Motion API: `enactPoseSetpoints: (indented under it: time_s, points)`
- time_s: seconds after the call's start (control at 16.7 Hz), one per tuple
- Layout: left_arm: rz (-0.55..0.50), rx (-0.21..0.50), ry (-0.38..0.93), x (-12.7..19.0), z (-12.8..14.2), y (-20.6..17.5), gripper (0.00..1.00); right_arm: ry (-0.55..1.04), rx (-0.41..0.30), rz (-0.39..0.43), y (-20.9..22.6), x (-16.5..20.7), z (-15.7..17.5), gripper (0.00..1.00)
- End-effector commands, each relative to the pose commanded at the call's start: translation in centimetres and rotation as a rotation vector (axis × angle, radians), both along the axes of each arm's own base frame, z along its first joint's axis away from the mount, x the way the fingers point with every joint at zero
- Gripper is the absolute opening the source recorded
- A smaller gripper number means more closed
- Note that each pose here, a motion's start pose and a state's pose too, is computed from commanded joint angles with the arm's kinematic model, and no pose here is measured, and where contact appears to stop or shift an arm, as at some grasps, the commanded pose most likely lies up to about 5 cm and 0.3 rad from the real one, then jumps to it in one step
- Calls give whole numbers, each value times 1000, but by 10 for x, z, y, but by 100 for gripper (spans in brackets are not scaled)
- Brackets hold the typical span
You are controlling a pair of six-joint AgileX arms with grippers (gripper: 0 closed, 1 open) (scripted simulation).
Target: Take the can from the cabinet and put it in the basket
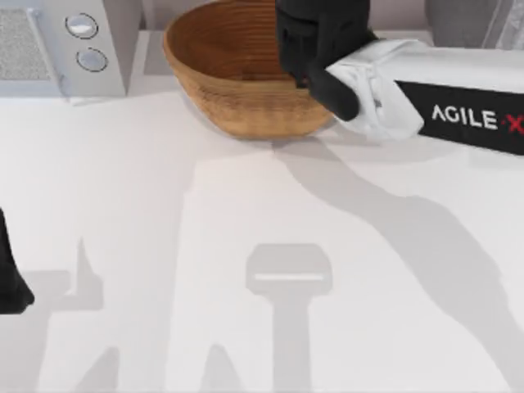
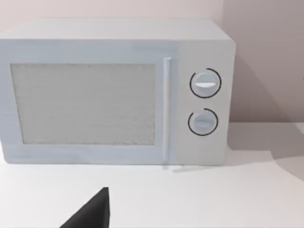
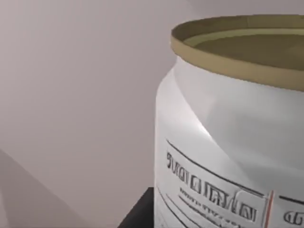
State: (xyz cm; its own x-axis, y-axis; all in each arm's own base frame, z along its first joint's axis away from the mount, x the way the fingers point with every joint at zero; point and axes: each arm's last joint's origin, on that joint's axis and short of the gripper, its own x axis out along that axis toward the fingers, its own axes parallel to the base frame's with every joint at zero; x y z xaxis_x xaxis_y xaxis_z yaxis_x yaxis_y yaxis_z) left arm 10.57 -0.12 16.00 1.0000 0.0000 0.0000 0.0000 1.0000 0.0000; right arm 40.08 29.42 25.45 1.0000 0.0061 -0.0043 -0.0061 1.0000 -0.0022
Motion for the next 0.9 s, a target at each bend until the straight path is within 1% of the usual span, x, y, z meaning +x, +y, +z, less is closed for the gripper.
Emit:
enactPoseSetpoints:
  time_s: [0.12, 0.24, 0.6, 0.9]
  points:
    - [0, 0, 0, 0, 0, 0, 100, -1, 1, -1, 19, 5, -15, 0]
    - [0, 0, 0, 0, 0, 0, 100, -1, 2, -1, 26, 6, -22, 0]
    - [0, 0, 0, 0, 0, 0, 100, 10, -5, -3, 25, 8, -27, 0]
    - [0, 0, 0, 0, 0, 0, 100, 1, 1, -2, 27, 26, -32, 0]
